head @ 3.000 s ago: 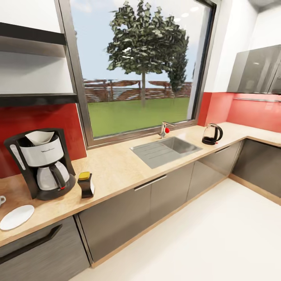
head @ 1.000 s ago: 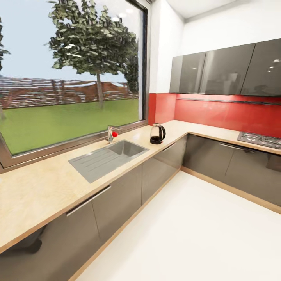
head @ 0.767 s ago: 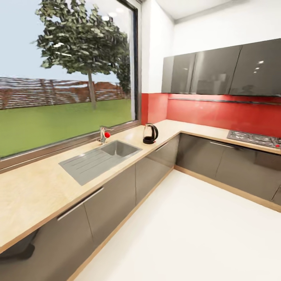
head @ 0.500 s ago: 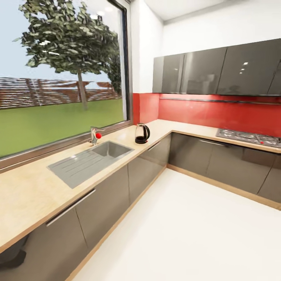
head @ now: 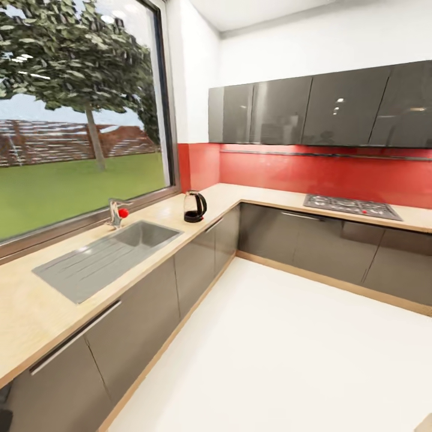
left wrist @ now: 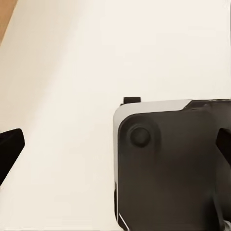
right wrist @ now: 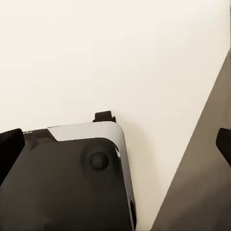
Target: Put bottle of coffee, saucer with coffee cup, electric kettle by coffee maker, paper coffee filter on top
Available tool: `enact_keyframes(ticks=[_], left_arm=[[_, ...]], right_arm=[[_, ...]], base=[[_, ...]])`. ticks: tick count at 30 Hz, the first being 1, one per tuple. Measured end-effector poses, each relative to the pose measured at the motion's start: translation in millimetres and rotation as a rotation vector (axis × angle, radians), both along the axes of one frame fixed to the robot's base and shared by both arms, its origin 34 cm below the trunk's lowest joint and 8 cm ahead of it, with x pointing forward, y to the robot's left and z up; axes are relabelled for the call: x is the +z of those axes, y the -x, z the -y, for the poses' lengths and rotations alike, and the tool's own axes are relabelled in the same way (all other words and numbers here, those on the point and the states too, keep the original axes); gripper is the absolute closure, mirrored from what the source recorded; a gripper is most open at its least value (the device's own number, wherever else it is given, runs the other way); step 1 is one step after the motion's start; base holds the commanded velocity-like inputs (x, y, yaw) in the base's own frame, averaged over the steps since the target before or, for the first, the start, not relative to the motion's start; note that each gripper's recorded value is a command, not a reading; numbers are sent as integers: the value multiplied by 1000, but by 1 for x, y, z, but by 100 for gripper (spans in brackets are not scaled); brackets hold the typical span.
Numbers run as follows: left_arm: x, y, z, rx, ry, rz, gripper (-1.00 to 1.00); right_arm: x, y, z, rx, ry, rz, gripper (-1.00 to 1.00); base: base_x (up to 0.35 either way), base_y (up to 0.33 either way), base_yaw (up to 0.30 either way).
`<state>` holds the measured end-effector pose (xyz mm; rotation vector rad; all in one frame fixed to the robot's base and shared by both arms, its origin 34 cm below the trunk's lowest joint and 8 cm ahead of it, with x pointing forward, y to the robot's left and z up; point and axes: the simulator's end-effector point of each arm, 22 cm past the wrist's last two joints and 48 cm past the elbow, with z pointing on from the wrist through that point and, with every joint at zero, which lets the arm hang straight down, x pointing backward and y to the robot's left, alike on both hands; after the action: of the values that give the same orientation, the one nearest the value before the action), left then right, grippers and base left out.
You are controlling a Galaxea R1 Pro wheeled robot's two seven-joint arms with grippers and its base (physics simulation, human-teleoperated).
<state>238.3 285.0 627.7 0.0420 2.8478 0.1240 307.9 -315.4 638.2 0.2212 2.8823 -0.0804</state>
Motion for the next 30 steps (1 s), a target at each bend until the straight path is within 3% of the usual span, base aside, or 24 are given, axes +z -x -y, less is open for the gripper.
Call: enact_keyframes(ticks=[19,30], left_arm=[[0,0,-6,-2,-8,1,-100],[0,0,-6,-2,-8,2,-100]], right_arm=[[0,0,-1,4,3,-1,-100],[0,0,-1,4,3,-1,-100]], base=[[328,-3,-26],[300,-164,0]])
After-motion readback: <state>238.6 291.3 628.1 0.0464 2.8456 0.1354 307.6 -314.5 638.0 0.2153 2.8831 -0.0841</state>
